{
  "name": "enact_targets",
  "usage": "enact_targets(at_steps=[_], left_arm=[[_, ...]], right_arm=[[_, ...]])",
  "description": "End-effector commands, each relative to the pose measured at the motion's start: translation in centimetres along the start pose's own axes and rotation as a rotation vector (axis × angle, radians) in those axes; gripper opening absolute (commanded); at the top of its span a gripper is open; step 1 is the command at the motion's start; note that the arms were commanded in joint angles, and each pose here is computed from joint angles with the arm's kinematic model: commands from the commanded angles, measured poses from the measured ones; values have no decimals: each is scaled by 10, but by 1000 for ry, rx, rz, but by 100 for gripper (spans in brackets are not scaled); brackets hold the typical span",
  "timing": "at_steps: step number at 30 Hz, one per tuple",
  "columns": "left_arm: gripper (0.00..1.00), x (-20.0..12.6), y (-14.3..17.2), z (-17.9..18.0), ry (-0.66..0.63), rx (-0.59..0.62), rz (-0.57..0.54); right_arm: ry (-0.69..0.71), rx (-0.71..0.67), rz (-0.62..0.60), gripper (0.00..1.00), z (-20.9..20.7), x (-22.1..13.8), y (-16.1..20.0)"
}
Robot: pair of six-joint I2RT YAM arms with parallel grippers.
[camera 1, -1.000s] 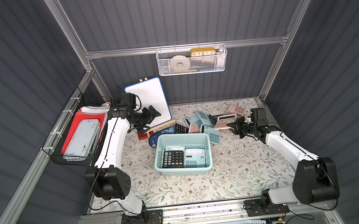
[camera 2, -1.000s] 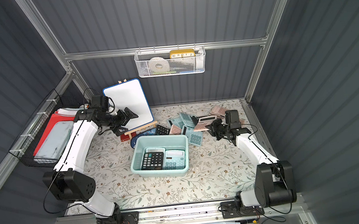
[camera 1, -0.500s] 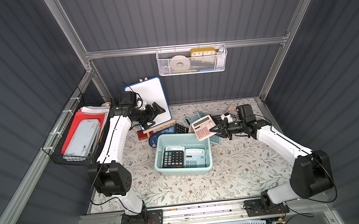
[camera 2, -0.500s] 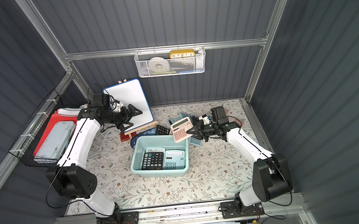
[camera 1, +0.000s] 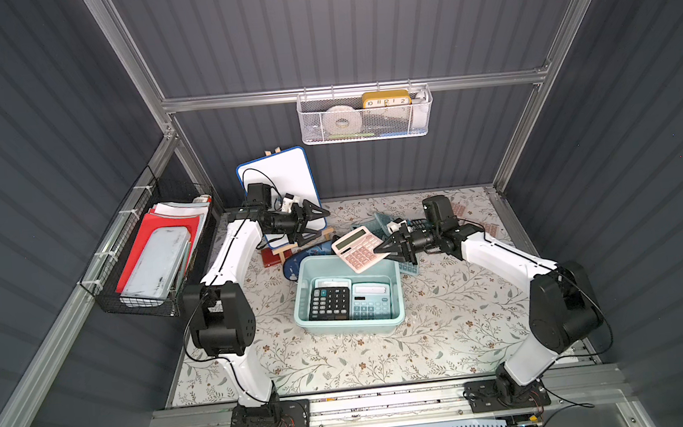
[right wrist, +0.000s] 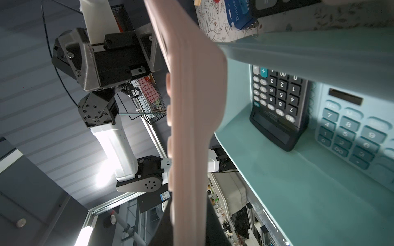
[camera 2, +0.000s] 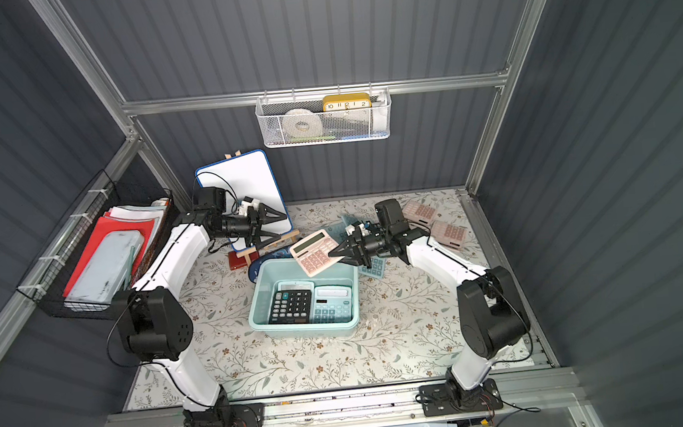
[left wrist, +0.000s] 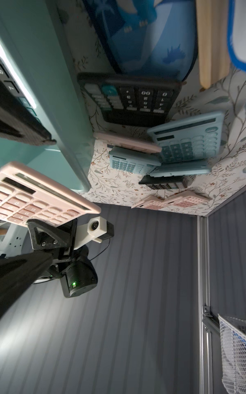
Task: Put the calculator in the storage box
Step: Place the calculator in the storage box.
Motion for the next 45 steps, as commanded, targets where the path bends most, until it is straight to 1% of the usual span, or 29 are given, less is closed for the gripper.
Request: enact_targets(at_steps=[1, 3, 5, 11, 15, 16, 17, 19, 21, 24, 27, 29, 31, 34, 36, 38, 41, 45], left_arm=[[79, 7, 11, -12, 84, 32, 58], [75, 13, 17, -11, 46, 38, 79], [69, 19, 23, -11, 18, 43, 97], [56, 34, 38, -9, -56, 48, 156], [52, 34, 39, -7, -96, 51, 160], [53, 33, 40, -8, -108, 54, 162], [58, 32, 39, -10, -109, 73, 160], [69, 28, 37, -10, -160, 76, 142], [81, 23, 33, -11, -239, 103, 110], [85, 18, 27, -15, -283, 125, 82], [85, 18, 22, -13, -313, 127, 73], [85, 20, 22, -9, -319, 114, 85], [83, 23, 22, -7, -306, 106, 100], [77, 27, 24, -11, -208, 94, 120], [73, 30, 31, -9, -153, 46, 153], [68, 31, 34, -11, -98, 34, 173], [57, 33, 39, -12, -42, 0, 193], [40, 33, 42, -10, -18, -15, 201]], right_arm=[[-37, -41, 77, 0, 17, 7, 4], [-40, -33, 93, 0, 18, 11, 2], [-43, -26, 110, 0, 18, 15, 0], [-59, -22, 149, 0, 23, 25, -2], [-60, -19, 158, 0, 22, 26, -2], [-60, -20, 160, 0, 22, 26, -1], [-60, -20, 160, 0, 22, 25, 0], [-57, -17, 163, 0, 21, 25, 2], [-49, -16, 165, 0, 19, 23, 5], [-29, -17, 169, 0, 15, 21, 11], [-23, -27, 176, 0, 14, 19, 16], [-20, -33, 180, 0, 15, 18, 19], [-19, -36, 180, 0, 15, 17, 20], [-20, -41, 180, 0, 16, 17, 21], [-22, -47, 182, 0, 18, 17, 20], [-23, -48, 185, 0, 19, 17, 20], [-24, -47, 191, 0, 20, 17, 19], [-29, -50, 197, 0, 22, 18, 17]])
Point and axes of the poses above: each gripper's point midway between its finger pads, its own x axis out along the fingers, its own z axis along the line the jaws close on, y = z × x, the point moved 8 cm from there along -x, back along the fingers, and after that the axes turned 7 degrees about x, right-handed, at the moved point
